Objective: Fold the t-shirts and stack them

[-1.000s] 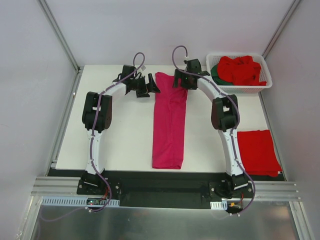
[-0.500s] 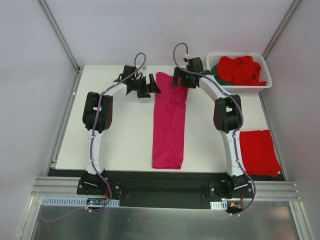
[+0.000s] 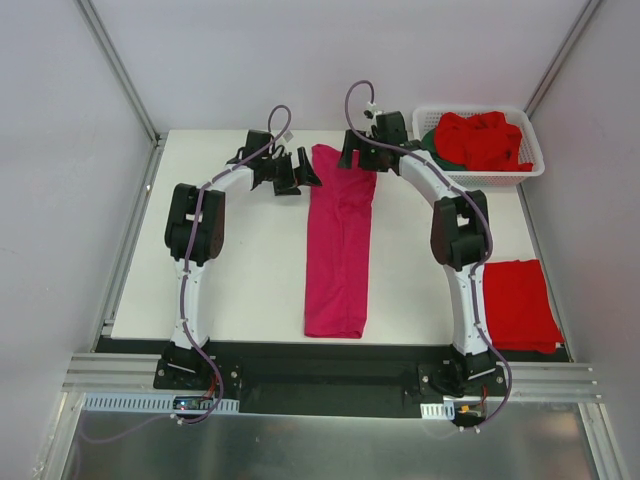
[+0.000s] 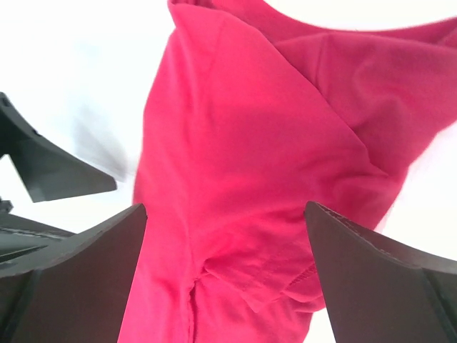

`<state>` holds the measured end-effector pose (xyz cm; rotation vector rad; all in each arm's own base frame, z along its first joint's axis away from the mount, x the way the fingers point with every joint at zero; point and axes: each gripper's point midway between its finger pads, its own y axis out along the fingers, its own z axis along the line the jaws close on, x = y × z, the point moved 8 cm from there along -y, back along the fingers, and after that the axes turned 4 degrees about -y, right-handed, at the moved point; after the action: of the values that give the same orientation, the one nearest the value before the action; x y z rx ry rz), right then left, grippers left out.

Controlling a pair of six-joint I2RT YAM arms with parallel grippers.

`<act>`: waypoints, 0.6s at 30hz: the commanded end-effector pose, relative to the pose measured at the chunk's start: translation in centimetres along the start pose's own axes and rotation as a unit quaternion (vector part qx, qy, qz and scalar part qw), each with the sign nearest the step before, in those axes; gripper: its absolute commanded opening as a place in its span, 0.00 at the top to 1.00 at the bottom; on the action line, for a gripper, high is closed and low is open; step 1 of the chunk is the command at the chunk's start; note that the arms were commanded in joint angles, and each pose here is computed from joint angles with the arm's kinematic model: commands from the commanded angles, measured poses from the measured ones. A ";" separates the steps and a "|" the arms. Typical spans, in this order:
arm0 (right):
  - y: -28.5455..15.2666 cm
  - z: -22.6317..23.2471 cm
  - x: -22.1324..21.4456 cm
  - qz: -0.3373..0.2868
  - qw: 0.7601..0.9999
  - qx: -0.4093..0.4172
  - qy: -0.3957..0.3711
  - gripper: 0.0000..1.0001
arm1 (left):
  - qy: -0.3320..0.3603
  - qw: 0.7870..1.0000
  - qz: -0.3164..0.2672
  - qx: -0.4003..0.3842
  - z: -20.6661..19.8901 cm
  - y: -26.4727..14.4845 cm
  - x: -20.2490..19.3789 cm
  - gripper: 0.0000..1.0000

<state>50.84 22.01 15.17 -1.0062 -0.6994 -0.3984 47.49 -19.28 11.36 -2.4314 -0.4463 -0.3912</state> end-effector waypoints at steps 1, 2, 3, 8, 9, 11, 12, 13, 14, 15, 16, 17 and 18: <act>-2.8 2.6 3.6 -0.050 0.998 0.040 -0.020 0.04 | 0.021 0.999 -0.002 -0.026 -1.9 -0.5 0.2 0.01; -2.6 2.6 3.7 -0.049 0.998 0.043 -0.019 0.04 | 0.021 0.999 -0.001 -0.025 -1.9 -0.4 0.2 0.01; -2.6 2.6 3.5 -0.046 0.998 0.041 -0.017 0.04 | 0.021 0.999 -0.002 -0.025 -1.9 -0.4 0.2 0.01; -3.2 3.1 3.7 -0.057 0.997 0.041 -0.030 0.04 | 0.023 0.999 -0.002 -0.023 -1.9 -0.6 0.0 0.01; -3.3 3.2 3.7 -0.053 0.997 0.041 -0.030 0.04 | 0.024 0.999 -0.002 -0.024 -1.9 -0.6 0.1 0.01; -3.5 2.8 3.5 -0.043 0.999 0.017 -0.028 0.04 | 0.023 0.999 -0.002 -0.023 -1.9 -0.6 0.0 0.01; -3.6 2.6 3.1 -0.034 0.999 0.008 -0.027 0.04 | 0.023 0.999 -0.003 -0.024 -1.9 -0.6 0.1 0.01; -3.9 2.4 2.6 -0.029 0.999 -0.004 -0.026 0.04 | 0.023 0.999 -0.003 -0.024 -2.0 -0.6 0.1 0.01; -4.0 1.8 2.3 -0.028 0.998 -0.029 -0.037 0.04 | 0.024 0.999 -0.003 -0.025 -2.0 -0.6 0.1 0.01; -4.3 1.6 2.1 -0.028 0.998 -0.039 -0.040 0.04 | 0.024 0.999 -0.003 -0.025 -2.0 -0.6 0.0 0.01; -4.7 1.4 1.7 -0.025 0.998 -0.047 -0.040 0.04 | 0.024 0.999 -0.003 -0.025 -2.0 -0.7 0.0 0.01; -4.8 1.3 1.5 -0.022 0.997 -0.058 -0.041 0.04 | 0.025 0.999 -0.003 -0.026 -2.0 -0.6 0.0 0.01; -5.0 1.2 1.4 -0.016 0.997 -0.059 -0.041 0.04 | 0.023 0.999 -0.002 -0.026 -1.9 -0.5 -0.1 0.01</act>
<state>49.55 21.75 14.99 -1.0786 -0.6972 -0.3729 47.29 -19.57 11.21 -2.4329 -0.4371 -0.3913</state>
